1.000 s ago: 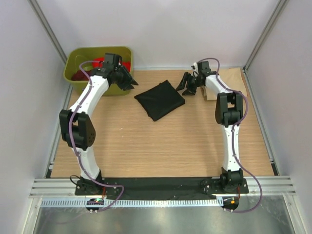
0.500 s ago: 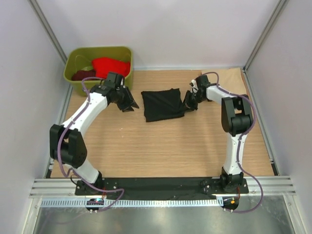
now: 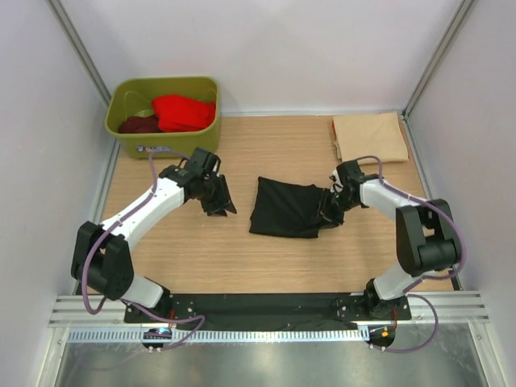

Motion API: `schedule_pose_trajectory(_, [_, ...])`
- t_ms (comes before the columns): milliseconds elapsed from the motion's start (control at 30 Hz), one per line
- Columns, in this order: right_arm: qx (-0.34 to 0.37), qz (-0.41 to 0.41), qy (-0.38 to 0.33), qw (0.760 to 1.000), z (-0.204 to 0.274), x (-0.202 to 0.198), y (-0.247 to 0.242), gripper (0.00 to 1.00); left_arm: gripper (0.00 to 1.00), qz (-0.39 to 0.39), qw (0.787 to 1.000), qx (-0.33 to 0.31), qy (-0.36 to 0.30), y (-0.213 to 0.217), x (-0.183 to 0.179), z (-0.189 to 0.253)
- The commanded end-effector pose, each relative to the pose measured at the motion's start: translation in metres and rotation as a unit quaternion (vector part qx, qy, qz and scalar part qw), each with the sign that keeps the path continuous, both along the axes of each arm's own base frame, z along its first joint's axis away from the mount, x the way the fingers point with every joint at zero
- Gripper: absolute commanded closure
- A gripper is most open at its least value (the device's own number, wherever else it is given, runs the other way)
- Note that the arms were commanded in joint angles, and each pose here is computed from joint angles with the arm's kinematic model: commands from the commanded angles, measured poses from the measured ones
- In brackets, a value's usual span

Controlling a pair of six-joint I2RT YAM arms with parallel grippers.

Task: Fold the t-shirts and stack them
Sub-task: Fold the tshirt

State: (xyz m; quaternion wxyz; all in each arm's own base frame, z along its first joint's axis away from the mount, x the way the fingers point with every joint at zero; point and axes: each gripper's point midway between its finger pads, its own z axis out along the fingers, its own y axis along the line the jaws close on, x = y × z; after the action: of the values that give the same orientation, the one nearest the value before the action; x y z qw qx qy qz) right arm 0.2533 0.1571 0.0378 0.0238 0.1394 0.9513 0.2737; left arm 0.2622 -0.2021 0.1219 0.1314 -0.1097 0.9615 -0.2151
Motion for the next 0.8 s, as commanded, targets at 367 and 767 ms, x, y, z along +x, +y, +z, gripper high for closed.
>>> schedule_pose_trajectory(367, [-0.041,-0.006,-0.132,0.990,0.060,0.056,-0.010,0.70,0.68,-0.106,0.986,-0.122,-0.044,-0.120,0.091,-0.009])
schedule_pose_trajectory(767, [0.009,-0.025,-0.162,0.987,0.006,0.179,-0.012,0.69,0.71,-0.091,0.991,-0.071,-0.071,-0.143,0.179,-0.065])
